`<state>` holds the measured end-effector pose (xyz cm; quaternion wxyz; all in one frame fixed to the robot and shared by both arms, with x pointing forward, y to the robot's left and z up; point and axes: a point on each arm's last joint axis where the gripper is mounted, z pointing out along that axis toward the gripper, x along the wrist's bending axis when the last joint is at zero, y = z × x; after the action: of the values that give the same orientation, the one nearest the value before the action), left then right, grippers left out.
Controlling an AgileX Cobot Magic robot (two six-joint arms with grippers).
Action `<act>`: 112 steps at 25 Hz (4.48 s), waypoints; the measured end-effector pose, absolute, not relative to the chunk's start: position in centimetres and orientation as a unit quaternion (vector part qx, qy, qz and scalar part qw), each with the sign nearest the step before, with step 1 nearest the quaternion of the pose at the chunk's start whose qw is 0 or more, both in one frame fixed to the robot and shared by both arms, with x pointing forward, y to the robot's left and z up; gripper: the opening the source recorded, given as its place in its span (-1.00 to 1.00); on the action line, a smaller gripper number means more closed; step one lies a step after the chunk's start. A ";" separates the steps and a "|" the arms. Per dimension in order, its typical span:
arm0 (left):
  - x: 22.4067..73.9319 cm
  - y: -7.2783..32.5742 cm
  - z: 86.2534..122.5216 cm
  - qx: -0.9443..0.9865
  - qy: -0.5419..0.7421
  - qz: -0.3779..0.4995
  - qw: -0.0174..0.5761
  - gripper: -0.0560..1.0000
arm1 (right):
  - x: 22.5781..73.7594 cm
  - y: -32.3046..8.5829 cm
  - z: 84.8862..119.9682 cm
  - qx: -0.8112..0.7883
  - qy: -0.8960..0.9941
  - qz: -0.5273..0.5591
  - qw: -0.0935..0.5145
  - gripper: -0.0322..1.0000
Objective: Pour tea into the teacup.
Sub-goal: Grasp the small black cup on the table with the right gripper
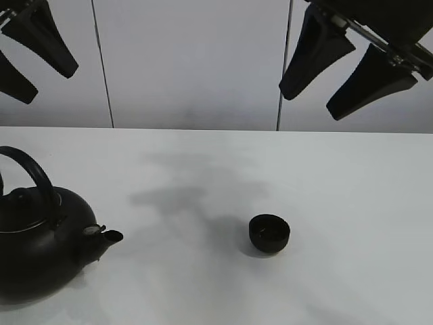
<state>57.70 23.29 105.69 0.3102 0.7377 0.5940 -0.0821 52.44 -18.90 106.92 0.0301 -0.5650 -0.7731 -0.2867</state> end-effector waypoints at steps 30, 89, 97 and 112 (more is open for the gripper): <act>57.8 23.3 105.7 0.736 0.595 -0.076 0.313 0.07 | 56.3 -14.4 97.1 -0.551 -0.833 -0.054 -0.003 0.15; 58.0 23.4 105.7 0.733 0.597 -0.066 0.318 0.07 | 58.8 -9.8 92.6 -0.530 -0.847 -0.005 -0.031 0.15; 58.1 23.4 105.7 0.733 0.597 -0.065 0.319 0.07 | 58.8 -9.6 91.2 -0.540 -0.841 0.006 -0.018 0.15; 58.1 23.4 105.8 0.732 0.598 -0.061 0.321 0.07 | 58.9 -9.5 90.3 -0.544 -0.839 0.006 -0.011 -0.17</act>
<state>58.13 23.40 105.75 0.3210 0.7320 0.5979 -0.0608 58.91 -9.46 90.33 -0.0110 -0.5437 -0.8392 0.0063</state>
